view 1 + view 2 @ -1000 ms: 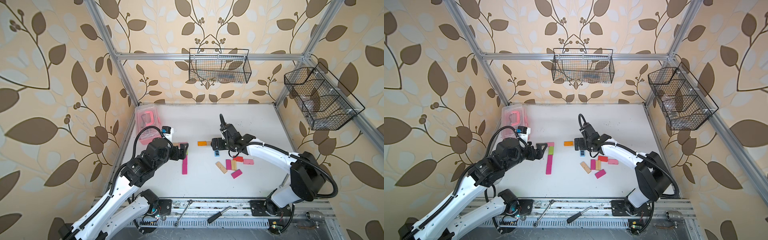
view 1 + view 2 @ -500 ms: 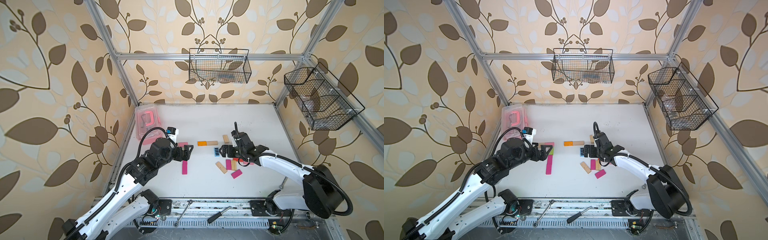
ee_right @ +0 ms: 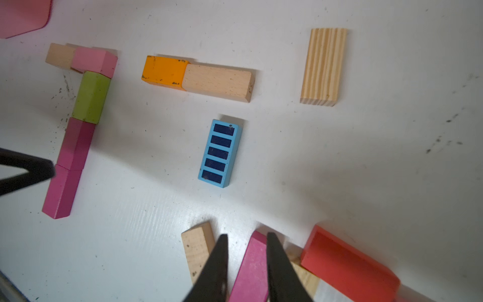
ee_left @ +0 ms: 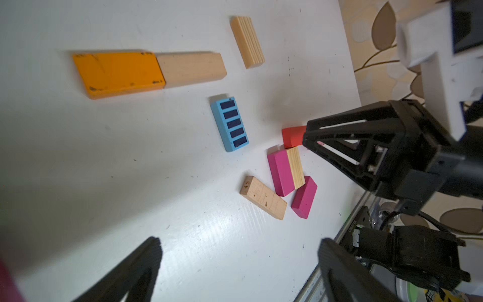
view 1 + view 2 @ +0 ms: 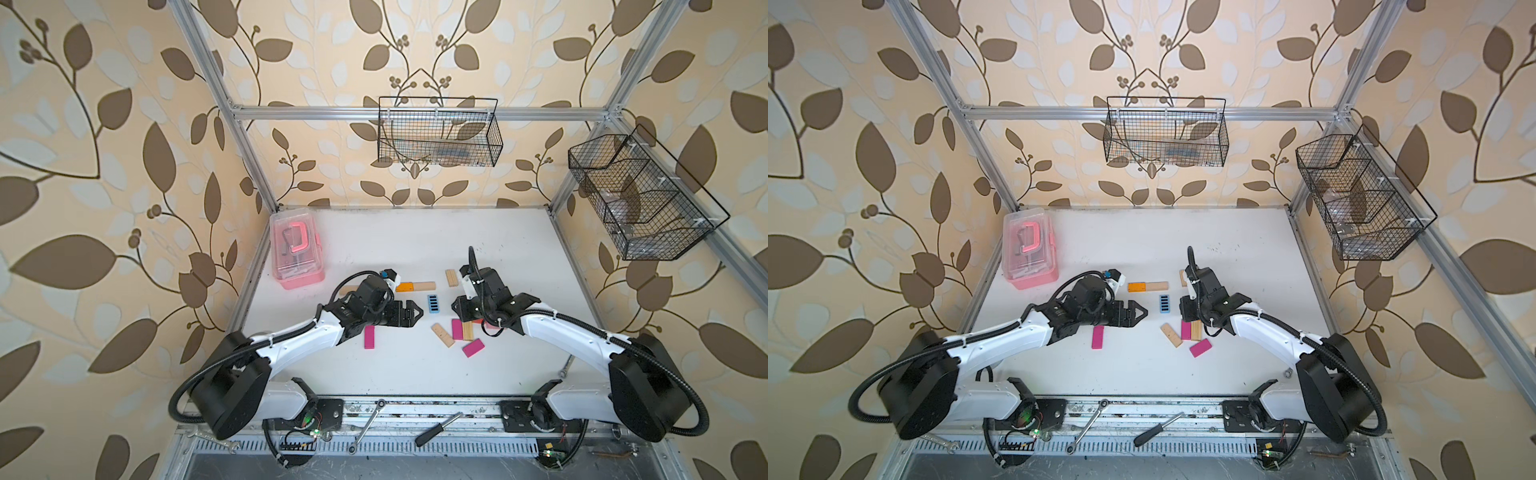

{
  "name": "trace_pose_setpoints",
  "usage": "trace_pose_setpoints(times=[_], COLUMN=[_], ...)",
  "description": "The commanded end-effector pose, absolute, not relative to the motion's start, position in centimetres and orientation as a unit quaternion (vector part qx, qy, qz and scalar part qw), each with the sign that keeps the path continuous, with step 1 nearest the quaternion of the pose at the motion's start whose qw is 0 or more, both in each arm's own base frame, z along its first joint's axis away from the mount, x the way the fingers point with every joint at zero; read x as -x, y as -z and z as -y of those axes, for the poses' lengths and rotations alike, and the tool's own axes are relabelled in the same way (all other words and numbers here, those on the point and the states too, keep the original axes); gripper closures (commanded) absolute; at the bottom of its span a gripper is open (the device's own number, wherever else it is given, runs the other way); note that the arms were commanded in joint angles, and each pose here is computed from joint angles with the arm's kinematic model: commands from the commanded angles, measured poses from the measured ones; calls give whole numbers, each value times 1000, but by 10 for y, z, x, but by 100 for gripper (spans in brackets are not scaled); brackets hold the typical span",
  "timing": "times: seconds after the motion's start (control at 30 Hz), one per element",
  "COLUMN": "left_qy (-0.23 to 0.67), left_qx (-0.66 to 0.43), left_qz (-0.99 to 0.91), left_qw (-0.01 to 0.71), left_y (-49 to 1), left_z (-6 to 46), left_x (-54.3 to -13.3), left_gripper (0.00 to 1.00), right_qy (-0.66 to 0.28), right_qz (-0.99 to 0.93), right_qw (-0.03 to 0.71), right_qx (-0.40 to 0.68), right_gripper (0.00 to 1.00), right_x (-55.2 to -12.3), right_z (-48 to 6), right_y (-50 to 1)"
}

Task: Assemble the number 7 with building blocks
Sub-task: Assemble the building block at the center of the board.

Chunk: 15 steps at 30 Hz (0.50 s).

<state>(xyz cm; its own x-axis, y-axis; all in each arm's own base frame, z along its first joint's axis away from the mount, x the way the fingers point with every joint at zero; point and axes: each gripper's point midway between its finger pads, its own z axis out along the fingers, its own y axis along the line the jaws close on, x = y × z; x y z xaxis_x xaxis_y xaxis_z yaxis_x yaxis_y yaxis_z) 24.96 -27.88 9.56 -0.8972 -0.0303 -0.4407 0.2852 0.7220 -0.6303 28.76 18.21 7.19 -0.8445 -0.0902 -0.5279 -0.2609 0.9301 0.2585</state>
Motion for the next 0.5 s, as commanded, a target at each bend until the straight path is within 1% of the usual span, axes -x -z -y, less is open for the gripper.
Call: trace_pose_setpoints(times=[0.0,0.03,0.07,0.17,0.3,0.47], left_qy=[407,403,395,369,351,331], left_qx=[-69,-63,-58,-49,-42,-31], left_qz=[-883,-887,-892,-908,-916,-921], left_qw=[224,218,210,194,192,202], left_y=[-104,-96,-87,-66,-54,-48], left_z=[306,307,308,311,314,314], left_x=[-266,-269,-271,-279,-290,-303], left_gripper=[33,43,50,58,59,61], right_qy=[-190,-191,-193,-198,-215,-224], right_qz=[-940,-940,-940,-939,-939,-941], right_qw=[258,258,258,256,244,230], right_qx=[114,114,114,112,115,110], right_gripper=[82,82,82,82,82,85], right_x=[-290,-291,-293,-297,-298,-305], right_z=[-197,-198,-199,-202,-211,-213], right_y=[-65,-63,-61,-57,-46,-33])
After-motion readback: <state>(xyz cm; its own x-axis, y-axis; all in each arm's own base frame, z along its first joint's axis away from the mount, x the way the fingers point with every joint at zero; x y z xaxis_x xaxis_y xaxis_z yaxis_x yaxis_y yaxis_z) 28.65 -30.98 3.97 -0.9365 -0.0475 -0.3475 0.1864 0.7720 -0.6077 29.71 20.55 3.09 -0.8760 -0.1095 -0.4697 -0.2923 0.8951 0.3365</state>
